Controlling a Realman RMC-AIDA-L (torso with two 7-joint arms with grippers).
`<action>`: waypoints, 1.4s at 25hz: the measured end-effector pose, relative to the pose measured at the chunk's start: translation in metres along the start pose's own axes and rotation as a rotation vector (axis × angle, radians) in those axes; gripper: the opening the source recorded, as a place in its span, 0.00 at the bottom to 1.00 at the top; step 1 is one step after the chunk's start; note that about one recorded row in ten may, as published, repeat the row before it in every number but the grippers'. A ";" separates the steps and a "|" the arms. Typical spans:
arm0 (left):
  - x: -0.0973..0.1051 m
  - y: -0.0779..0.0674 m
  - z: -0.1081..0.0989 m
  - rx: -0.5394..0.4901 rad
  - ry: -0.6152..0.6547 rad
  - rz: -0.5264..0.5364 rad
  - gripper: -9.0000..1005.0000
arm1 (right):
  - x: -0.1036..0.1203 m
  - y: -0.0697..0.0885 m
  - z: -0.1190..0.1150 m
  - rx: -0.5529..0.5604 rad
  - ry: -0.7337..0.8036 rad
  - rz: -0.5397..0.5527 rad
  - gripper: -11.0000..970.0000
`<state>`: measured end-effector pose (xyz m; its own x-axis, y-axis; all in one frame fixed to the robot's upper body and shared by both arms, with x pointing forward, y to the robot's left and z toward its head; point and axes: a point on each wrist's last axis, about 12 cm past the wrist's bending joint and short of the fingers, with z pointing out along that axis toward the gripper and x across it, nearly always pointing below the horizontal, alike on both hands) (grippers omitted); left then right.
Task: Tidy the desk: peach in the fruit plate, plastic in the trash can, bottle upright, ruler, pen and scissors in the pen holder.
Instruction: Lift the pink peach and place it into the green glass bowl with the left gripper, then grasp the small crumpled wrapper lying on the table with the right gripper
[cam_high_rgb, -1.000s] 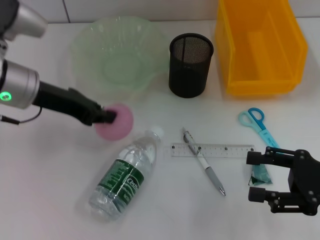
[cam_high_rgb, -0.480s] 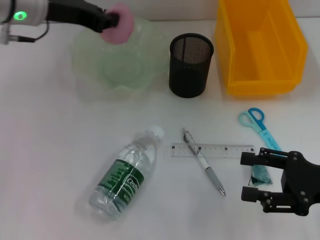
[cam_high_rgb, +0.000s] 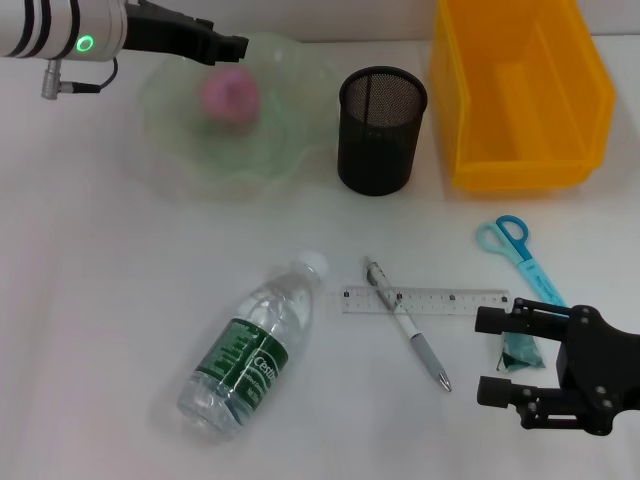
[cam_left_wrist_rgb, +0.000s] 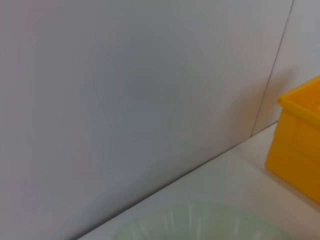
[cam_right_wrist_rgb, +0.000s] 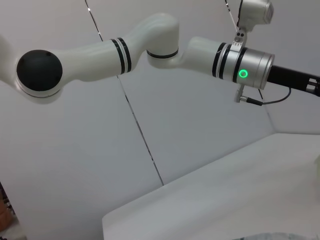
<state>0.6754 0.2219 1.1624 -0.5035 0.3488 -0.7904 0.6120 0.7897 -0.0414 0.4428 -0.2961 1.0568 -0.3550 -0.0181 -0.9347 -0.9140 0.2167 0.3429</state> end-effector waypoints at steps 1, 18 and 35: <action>0.001 0.000 -0.001 0.003 0.002 -0.002 0.33 | 0.000 0.000 0.000 0.000 0.000 0.000 0.80; 0.096 -0.060 -0.083 0.789 -0.116 0.079 0.85 | -0.045 -0.025 -0.019 0.077 -0.008 0.036 0.80; 0.138 -0.072 -0.071 0.817 -0.100 0.037 0.85 | -0.167 -0.023 0.066 0.233 1.094 -0.092 0.79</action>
<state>0.5187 0.2483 1.1000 -0.4408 0.2903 -0.8494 0.8976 0.1484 -0.4151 0.5363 -0.2336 1.1984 -0.3738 -0.8665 -0.3308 -0.9275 0.3453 0.1435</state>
